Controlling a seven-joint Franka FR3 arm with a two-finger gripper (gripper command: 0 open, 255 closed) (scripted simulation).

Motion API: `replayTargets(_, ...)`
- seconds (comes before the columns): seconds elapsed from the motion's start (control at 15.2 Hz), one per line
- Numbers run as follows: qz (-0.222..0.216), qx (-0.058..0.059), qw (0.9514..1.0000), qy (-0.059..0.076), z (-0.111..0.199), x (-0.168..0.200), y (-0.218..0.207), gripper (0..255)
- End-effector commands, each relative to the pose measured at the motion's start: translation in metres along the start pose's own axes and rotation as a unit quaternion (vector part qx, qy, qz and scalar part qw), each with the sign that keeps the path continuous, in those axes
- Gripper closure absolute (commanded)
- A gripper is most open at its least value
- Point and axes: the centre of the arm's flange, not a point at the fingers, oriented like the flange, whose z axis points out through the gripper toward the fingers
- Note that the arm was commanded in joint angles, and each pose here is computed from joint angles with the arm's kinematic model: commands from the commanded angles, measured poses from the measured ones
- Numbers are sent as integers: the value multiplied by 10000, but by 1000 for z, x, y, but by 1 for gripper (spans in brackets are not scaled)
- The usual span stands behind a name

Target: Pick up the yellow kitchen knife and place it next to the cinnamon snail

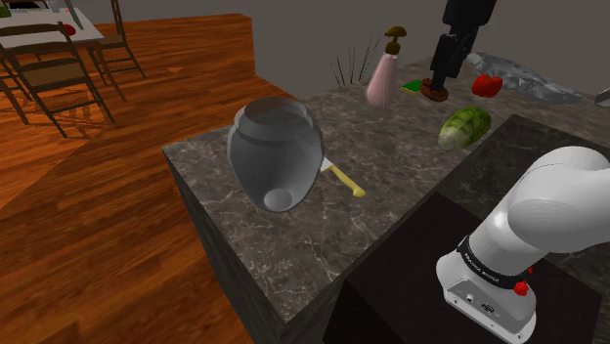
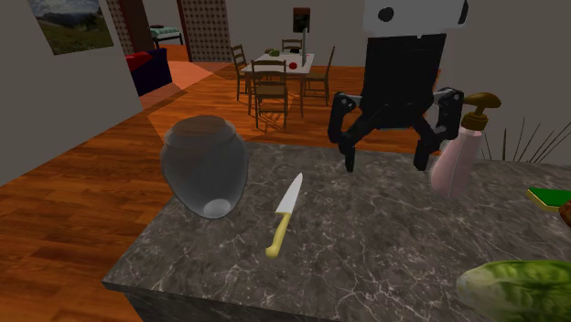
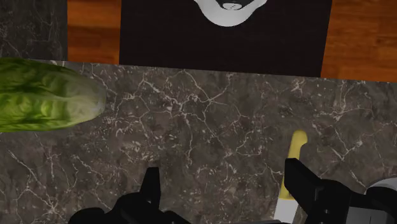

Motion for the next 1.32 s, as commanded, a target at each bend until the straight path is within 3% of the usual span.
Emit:
replayTargets(0.0, 0, 0, 10000, 0, 0, 0, 0, 0)
replayTargets(1.25, -44, 118, 9992, 381, 160, 128, -130, 0)
